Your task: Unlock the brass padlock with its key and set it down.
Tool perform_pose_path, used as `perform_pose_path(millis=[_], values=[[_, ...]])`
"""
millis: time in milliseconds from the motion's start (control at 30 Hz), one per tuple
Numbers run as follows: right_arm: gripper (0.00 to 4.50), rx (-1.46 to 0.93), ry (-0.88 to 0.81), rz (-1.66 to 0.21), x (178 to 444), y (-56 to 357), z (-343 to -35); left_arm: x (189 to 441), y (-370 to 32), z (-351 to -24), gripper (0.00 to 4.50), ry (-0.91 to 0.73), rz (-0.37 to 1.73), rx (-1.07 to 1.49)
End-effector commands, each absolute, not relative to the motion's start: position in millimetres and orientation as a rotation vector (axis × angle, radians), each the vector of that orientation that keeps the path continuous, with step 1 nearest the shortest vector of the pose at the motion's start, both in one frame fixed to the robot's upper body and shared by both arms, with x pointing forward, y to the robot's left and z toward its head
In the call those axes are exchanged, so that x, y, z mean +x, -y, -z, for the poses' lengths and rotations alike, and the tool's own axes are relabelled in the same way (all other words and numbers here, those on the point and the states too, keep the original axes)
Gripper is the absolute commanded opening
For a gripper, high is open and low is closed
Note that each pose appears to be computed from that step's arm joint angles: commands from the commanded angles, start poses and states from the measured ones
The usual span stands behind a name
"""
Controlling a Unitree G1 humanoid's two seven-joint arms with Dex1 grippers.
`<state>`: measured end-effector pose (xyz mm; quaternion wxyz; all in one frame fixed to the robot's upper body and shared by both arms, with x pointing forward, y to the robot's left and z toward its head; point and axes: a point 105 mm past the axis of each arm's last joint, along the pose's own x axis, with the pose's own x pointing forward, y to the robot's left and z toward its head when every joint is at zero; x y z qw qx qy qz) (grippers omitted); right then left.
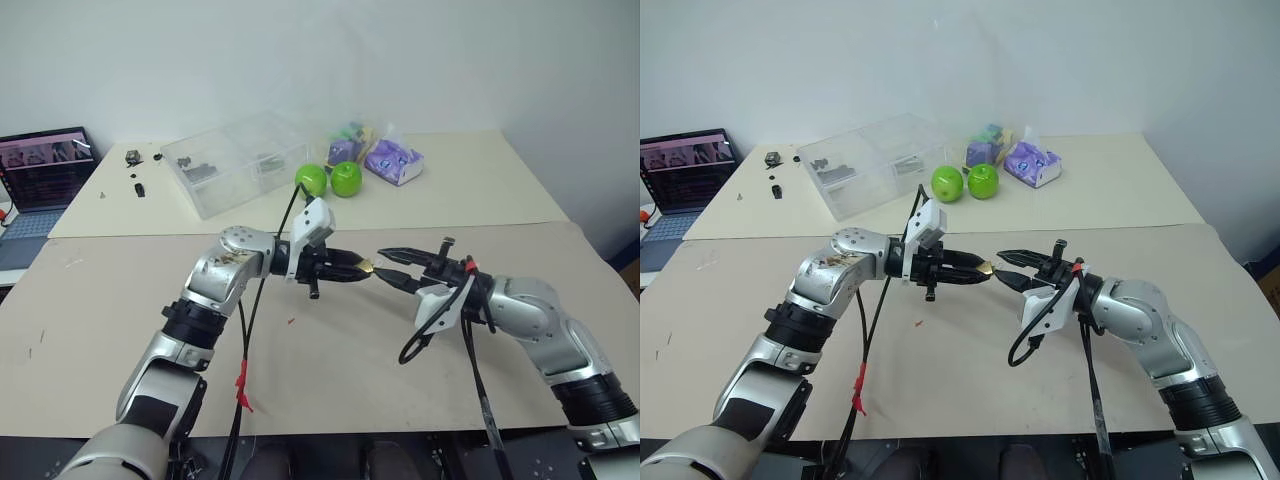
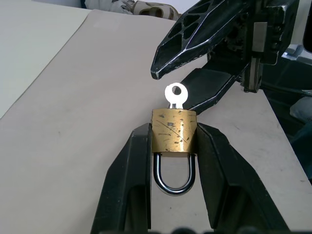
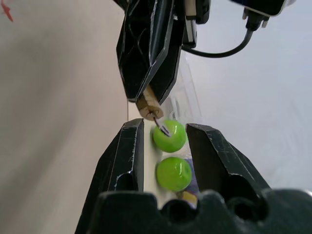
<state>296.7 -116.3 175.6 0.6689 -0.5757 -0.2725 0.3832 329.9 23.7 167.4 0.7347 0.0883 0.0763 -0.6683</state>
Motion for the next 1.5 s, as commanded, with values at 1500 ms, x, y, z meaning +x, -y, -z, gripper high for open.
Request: perform_pose_path(millis=[1500], values=[[0.1, -1.222, 0.478, -1.065, 293.7, 100.6, -193.3, 326.1, -6.5, -213.1, 0.83, 0.108, 1.456, 0.557]])
